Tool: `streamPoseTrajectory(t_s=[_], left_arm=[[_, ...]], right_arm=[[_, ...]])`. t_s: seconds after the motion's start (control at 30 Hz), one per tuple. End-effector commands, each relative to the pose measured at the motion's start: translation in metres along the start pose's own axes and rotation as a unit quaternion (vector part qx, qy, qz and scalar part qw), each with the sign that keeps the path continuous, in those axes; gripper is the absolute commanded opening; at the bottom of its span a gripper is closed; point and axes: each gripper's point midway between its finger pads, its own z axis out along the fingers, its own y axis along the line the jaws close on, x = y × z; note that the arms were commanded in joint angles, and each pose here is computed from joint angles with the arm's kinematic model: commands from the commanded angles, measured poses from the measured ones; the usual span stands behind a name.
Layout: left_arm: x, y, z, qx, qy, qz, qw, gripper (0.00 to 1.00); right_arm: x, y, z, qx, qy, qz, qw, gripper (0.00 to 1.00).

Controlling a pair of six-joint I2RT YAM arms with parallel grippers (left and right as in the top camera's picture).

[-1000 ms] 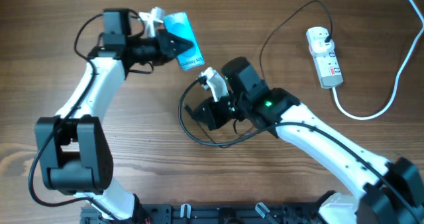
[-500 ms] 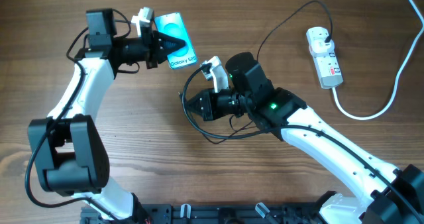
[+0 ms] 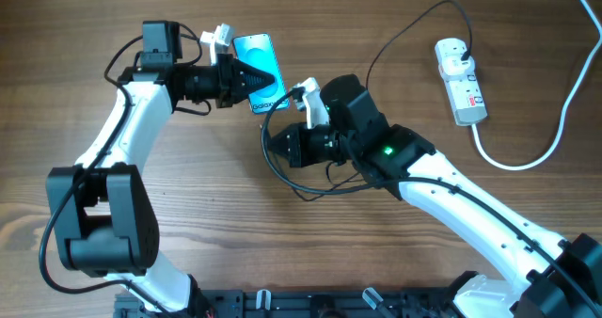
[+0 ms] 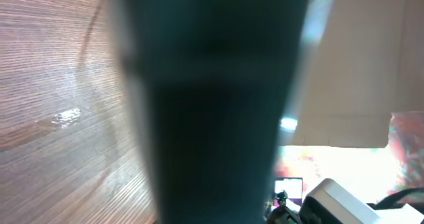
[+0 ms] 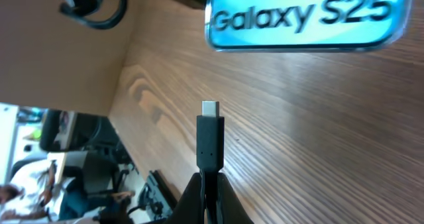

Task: Plug charger to phone and switch on socket
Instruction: 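Lift the cable plug and bring it up to the phone's bottom port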

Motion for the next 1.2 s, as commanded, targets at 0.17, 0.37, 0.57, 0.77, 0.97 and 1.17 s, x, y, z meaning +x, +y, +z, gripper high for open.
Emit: streamPoseTrajectory(t_s=[0.17, 0.37, 0.57, 0.77, 0.97, 1.17], left_arm=[[-0.003, 0.008, -0.001, -0.023, -0.008, 0.038, 0.999, 0.04], [0.004, -0.006, -0.001, 0.017, 0.009, 0.032, 0.999, 0.04], [0.009, -0.015, -0.001, 0.045, 0.020, 0.029, 0.998, 0.04], [0.011, -0.018, -0.002, 0.055, 0.025, 0.023, 0.998, 0.04], [0.011, -0.018, -0.002, 0.055, 0.025, 0.020, 0.998, 0.04], [0.011, -0.018, -0.002, 0.055, 0.025, 0.020, 0.998, 0.04]], right_arm=[[-0.017, -0.012, -0.007, 0.049, -0.042, 0.010, 0.998, 0.04], [-0.020, -0.015, -0.003, 0.054, -0.049, 0.010, 0.997, 0.04], [-0.018, -0.010, 0.000, 0.047, -0.044, 0.004, 0.998, 0.04], [-0.019, -0.008, 0.000, 0.044, -0.046, -0.001, 0.998, 0.04], [-0.023, -0.005, 0.000, 0.037, -0.055, -0.008, 0.998, 0.04], [-0.027, -0.009, -0.001, 0.051, -0.067, 0.006, 0.996, 0.04]])
